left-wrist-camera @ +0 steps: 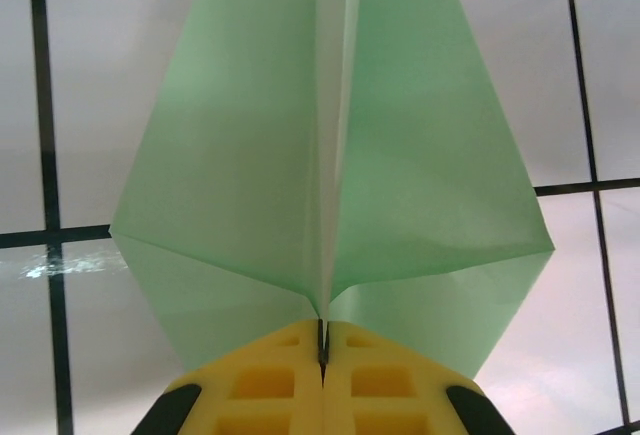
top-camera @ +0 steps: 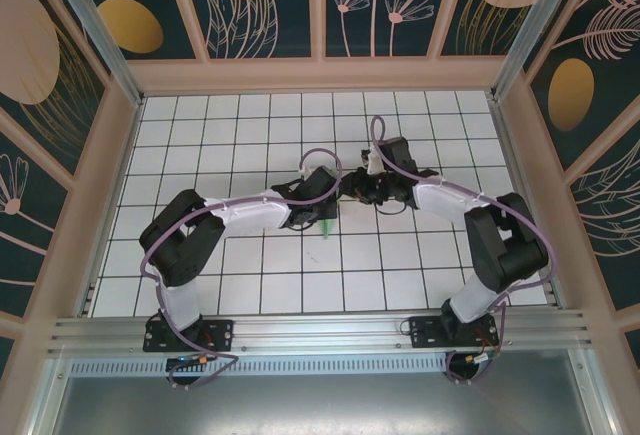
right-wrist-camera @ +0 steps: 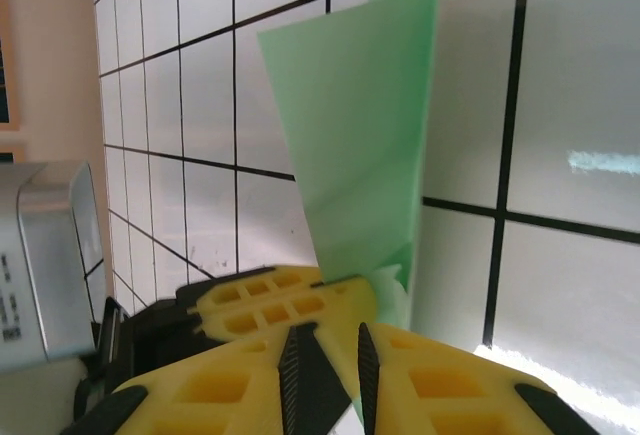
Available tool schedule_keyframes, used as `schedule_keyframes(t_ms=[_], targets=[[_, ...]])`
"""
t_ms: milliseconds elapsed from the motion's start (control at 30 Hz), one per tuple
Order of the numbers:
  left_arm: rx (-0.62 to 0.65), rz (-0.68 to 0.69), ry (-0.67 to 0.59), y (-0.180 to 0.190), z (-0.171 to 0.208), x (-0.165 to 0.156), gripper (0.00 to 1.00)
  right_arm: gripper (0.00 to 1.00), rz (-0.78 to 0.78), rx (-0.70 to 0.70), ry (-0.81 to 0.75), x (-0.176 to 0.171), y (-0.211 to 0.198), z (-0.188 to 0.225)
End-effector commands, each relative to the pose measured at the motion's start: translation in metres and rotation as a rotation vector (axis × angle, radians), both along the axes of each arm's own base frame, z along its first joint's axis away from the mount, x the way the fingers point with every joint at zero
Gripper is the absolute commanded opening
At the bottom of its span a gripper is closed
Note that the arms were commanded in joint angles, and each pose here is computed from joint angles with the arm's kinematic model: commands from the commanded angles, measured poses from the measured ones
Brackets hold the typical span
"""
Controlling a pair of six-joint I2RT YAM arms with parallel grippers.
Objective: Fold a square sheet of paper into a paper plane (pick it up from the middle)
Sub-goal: Move a paper plane to the center of the table.
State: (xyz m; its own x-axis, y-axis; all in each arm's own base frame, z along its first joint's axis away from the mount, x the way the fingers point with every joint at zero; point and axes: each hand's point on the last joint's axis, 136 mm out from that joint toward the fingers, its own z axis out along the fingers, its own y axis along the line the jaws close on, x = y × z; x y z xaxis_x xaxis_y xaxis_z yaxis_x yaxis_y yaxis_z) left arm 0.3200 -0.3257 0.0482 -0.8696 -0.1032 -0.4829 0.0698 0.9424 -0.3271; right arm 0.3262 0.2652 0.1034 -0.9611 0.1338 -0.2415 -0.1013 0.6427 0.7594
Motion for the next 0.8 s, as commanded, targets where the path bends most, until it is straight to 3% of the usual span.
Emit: schedule_keyframes(t_ms=[0,367,767], targets=[[-0.041,-0.012,-0.015,-0.004,0.008,0.002,0.0,0.24,0.017,0.02,-0.002,0.008,0.012,0.0],[-0.039,-0.016,-0.002,-0.005,0.004,0.001,0.01,0.22,0.005,-0.085,0.107,-0.001,-0.003,-0.062],[-0.034,-0.033,0.018,-0.009,0.0,0.001,0.03,0.23,-0.005,-0.154,0.109,0.002,-0.013,-0.077]])
